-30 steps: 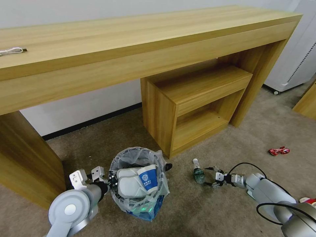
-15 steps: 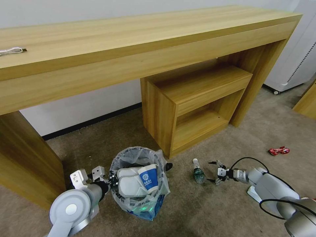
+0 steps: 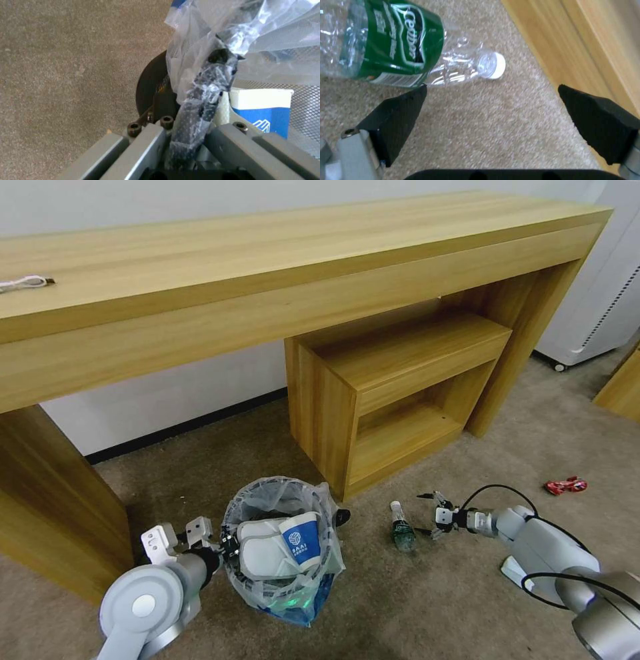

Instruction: Pick up the trash bin and place the garbage on the floor into it.

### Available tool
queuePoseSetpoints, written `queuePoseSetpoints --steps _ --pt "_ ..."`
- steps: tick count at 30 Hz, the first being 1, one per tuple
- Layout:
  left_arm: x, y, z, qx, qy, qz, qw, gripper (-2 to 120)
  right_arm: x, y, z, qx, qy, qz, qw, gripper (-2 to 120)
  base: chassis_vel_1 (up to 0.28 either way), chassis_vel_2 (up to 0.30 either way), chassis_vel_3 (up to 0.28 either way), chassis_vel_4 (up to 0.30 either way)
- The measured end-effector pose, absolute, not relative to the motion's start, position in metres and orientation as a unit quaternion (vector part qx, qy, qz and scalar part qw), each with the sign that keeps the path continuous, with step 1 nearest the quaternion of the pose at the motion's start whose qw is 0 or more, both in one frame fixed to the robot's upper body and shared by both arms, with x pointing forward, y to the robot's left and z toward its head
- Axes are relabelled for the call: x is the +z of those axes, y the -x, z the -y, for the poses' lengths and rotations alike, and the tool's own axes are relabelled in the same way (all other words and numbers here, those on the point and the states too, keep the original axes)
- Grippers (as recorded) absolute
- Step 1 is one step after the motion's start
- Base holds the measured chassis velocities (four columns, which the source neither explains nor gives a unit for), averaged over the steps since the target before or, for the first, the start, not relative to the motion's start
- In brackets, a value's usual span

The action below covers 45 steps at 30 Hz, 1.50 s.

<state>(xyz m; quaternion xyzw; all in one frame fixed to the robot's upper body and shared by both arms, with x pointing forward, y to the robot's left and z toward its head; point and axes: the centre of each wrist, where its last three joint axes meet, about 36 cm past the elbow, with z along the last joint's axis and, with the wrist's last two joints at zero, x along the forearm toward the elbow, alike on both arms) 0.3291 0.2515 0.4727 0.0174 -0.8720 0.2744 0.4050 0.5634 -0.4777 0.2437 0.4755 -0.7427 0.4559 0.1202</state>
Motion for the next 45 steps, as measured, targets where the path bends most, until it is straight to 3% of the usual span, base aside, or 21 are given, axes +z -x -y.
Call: queuePoseSetpoints --steps 21,45 --pt "0.476 -0.328 -0.249 0.275 -0.020 0.873 0.401 0 0.245 -0.556 0.441 0.434 -0.531 0.724 0.068 100 0.000 0.000 0.000 0.000" --pt "0.474 -0.328 -0.249 0.274 -0.023 0.872 0.404 0 0.232 -0.535 0.447 0.420 -0.536 0.729 0.077 100 0.000 0.000 0.000 0.000"
